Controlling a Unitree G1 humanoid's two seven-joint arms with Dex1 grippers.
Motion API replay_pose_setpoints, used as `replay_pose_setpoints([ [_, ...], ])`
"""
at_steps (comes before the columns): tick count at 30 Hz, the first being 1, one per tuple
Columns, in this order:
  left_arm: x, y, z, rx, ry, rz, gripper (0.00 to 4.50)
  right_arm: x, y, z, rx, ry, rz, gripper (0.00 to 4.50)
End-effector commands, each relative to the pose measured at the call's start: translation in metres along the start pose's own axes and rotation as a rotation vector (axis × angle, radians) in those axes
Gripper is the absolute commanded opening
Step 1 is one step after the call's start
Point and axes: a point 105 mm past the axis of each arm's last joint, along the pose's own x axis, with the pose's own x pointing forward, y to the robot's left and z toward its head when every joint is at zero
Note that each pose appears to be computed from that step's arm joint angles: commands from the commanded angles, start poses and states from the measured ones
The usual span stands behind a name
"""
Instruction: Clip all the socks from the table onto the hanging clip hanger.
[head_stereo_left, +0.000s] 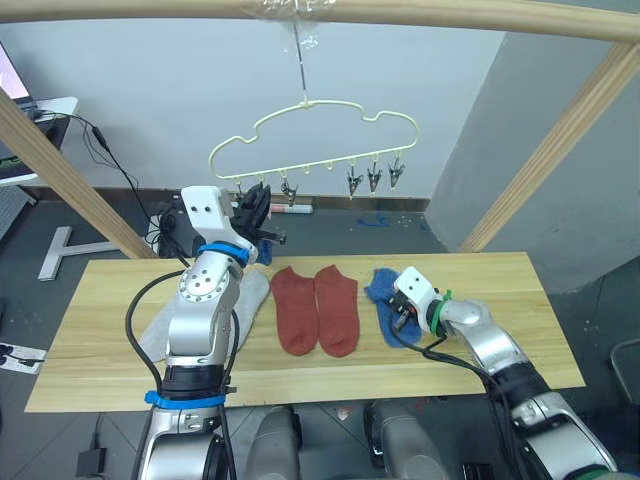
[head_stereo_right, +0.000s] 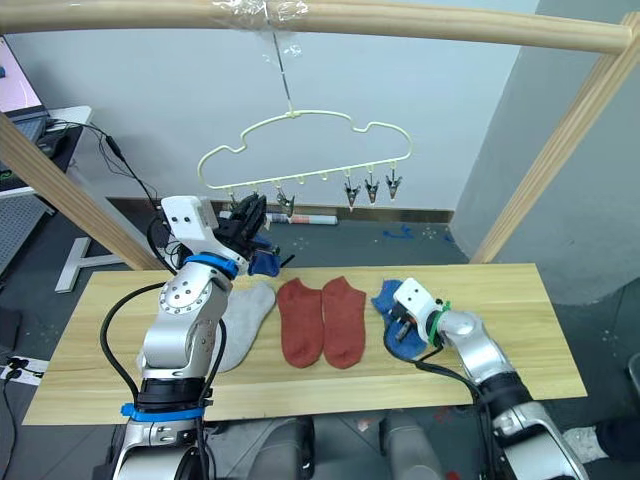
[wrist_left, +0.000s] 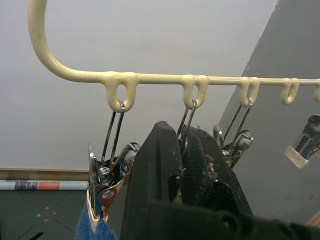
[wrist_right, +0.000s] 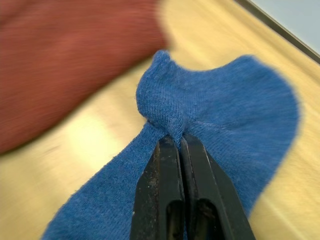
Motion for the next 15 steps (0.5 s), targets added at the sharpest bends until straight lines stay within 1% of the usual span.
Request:
replay_pose_setpoints([
  [1, -0.001, 0.0, 0.008, -0.004, -0.024, -0.013, 0.08, -0.015, 0.029, 0.025, -0.185, -0.095, 0.169, 0.01],
  [2, 0.0, 0.0, 0.007, -0.004, -0.023, -0.014, 0.08, -0.018, 0.034, 0.021, -0.231, -0.076, 0.194, 0.01],
  [3, 0.0, 0.001, 0.007, -0.003, -0.023, -0.013, 0.08, -0.02, 0.035, 0.017, -0.238, -0.063, 0.195, 0.01],
  [5, 0.0, 0.001, 0.006, 0.0, -0.022, -0.009, 0.08, -0.02, 0.031, 0.014, -0.207, -0.06, 0.163, 0.01],
  [6, 0.001, 0.001, 0.006, 0.0, -0.022, -0.008, 0.08, -0.02, 0.028, 0.012, -0.165, -0.056, 0.146, 0.2],
  [8, 0.001, 0.001, 0.007, -0.001, -0.024, -0.008, 0.08, -0.022, 0.025, 0.008, -0.144, -0.041, 0.14, 0.64],
  [9, 0.001, 0.002, 0.007, 0.0, -0.024, -0.008, 0.08, -0.023, 0.025, 0.008, -0.14, -0.036, 0.142, 0.94],
  [11, 0.001, 0.003, 0.007, 0.001, -0.024, -0.008, 0.08, -0.026, 0.025, 0.009, -0.133, -0.035, 0.142, 1.58],
  [12, 0.001, 0.004, 0.007, 0.002, -0.023, -0.007, 0.08, -0.027, 0.025, 0.01, -0.12, -0.037, 0.137, 1.97],
  [15, 0.0, 0.007, 0.006, 0.013, -0.021, 0.003, 0.08, -0.027, 0.024, 0.016, -0.003, -0.056, 0.121, 3.01],
])
